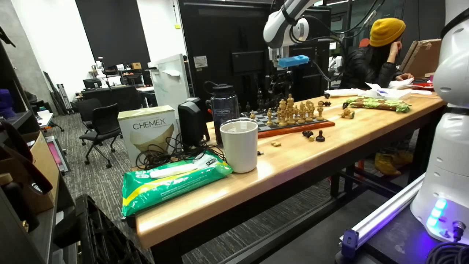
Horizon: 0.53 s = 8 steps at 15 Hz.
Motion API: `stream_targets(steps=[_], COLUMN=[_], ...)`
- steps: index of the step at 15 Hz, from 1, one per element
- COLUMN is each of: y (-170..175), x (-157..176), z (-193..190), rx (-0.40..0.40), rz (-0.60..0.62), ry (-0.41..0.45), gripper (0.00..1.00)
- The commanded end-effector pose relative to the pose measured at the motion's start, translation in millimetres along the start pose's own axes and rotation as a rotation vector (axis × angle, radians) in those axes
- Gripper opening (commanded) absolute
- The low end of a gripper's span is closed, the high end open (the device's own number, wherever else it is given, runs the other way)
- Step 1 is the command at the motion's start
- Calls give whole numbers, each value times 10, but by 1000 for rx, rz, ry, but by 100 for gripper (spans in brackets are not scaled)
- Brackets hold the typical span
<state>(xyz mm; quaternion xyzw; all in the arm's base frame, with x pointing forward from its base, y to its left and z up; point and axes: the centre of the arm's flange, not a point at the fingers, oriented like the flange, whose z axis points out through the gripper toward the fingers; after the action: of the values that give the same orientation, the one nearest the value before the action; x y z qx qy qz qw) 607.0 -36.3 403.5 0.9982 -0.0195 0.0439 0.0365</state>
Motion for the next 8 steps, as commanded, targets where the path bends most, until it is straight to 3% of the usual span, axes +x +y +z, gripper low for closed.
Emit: stream_targets(steps=[1,8], y=[-11,8], x=[-24,-16], z=[32,151], rx=[10,44], rz=[33,69], ry=[28,50], gripper=[100,100])
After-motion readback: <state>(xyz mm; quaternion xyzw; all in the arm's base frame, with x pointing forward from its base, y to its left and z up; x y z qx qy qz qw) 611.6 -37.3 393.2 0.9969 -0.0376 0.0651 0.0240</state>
